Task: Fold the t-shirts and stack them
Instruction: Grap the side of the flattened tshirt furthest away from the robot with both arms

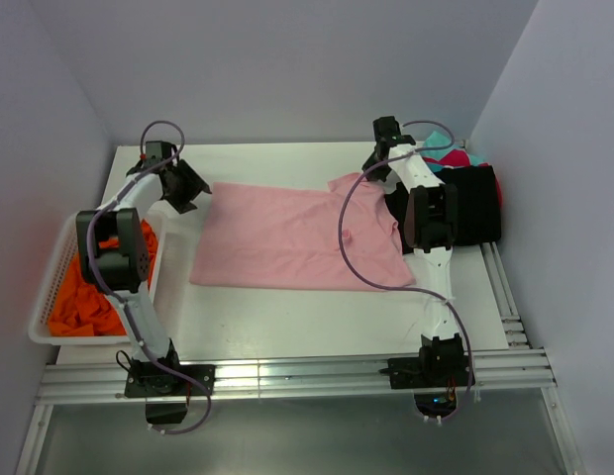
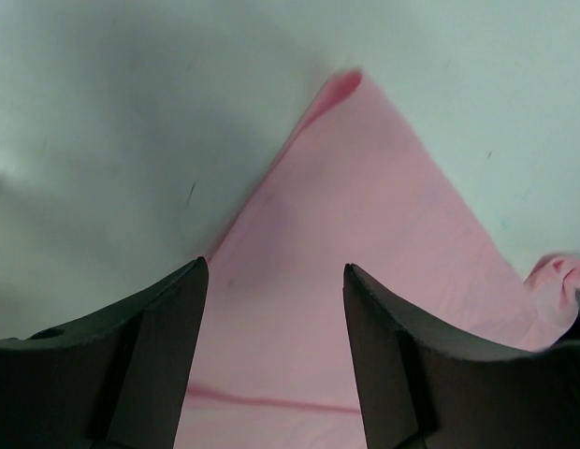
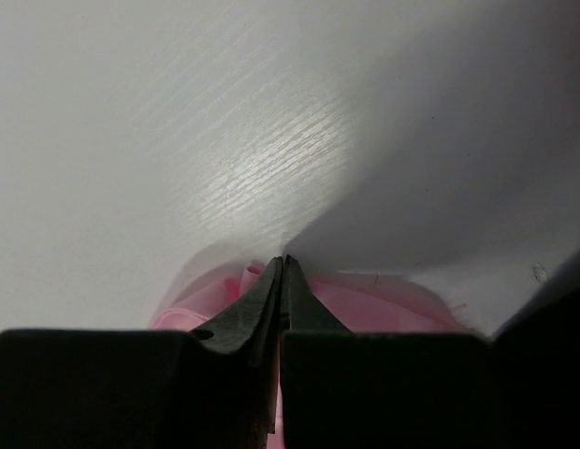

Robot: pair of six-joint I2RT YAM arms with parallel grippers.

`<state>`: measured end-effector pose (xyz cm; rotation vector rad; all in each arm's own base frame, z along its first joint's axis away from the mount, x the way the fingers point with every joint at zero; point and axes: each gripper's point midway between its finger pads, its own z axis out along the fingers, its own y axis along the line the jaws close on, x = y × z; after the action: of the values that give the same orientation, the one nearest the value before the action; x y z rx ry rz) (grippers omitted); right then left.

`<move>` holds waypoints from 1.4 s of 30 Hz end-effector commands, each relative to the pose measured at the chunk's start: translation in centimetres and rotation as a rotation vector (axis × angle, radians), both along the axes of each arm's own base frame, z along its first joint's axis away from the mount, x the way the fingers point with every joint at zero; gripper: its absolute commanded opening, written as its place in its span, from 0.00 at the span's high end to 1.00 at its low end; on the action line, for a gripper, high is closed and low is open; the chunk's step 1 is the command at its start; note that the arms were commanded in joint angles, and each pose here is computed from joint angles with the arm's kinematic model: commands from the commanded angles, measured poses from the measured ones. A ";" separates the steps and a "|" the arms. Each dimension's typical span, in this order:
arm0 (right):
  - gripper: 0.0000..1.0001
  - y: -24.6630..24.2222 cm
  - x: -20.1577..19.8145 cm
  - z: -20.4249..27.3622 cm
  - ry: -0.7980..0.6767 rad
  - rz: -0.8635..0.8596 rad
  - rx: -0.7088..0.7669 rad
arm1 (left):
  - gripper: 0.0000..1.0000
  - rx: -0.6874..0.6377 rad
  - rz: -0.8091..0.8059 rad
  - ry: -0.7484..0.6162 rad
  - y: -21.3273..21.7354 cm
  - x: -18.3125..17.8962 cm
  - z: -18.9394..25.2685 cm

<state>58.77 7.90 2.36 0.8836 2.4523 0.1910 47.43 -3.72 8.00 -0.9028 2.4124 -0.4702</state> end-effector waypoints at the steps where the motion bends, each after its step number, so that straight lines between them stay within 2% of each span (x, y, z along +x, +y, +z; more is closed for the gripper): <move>1: 1.00 -0.1 -0.1 5.6 -0.076 0.012 0.007 | 0.33 -0.002 0.002 -0.008 0.2 3.3 0.0; 10: 1.00 -0.4 -3.0 6.8 -0.048 0.030 -0.010 | 0.33 -0.035 -0.008 0.020 -0.3 7.8 -3.9; 18: 1.00 -1.1 -4.1 8.0 -0.034 0.046 -0.048 | 0.33 -0.070 -0.020 0.025 -1.8 8.6 -6.2; 22: 1.00 -1.3 -4.3 7.9 -0.029 0.046 -0.054 | 0.40 -0.086 -0.030 0.028 -2.7 8.3 -6.9; 29: 1.00 -1.3 -4.7 7.3 -0.011 0.048 -0.054 | 0.43 -0.092 -0.078 0.055 -6.0 7.7 -8.3; 32: 1.00 -1.4 -4.9 7.4 -0.008 0.053 -0.063 | 0.49 -0.082 -0.077 0.043 -6.3 8.0 -8.3; 35: 1.00 -1.6 -5.1 7.3 -0.002 0.057 -0.073 | 0.59 -0.079 -0.071 0.039 -6.3 8.5 -8.2; 38: 1.00 -1.6 -5.3 7.1 -0.001 0.062 -0.073 | 0.70 -0.083 -0.076 0.046 -6.4 8.7 -8.4; 39: 1.00 -1.5 -5.4 7.1 0.001 0.064 -0.072 | 0.77 -0.084 -0.075 0.045 -6.4 8.8 -8.4; 41: 1.00 -1.5 -5.4 7.0 0.004 0.066 -0.069 | 0.83 -0.085 -0.075 0.043 -6.3 8.8 -8.4; 42: 1.00 -1.5 -5.3 7.0 0.004 0.067 -0.069 | 0.90 -0.081 -0.073 0.040 -6.2 8.8 -8.2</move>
<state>53.15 6.88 6.07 0.7964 2.5396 0.1208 57.60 -10.54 2.58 -0.8323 2.4070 -0.6578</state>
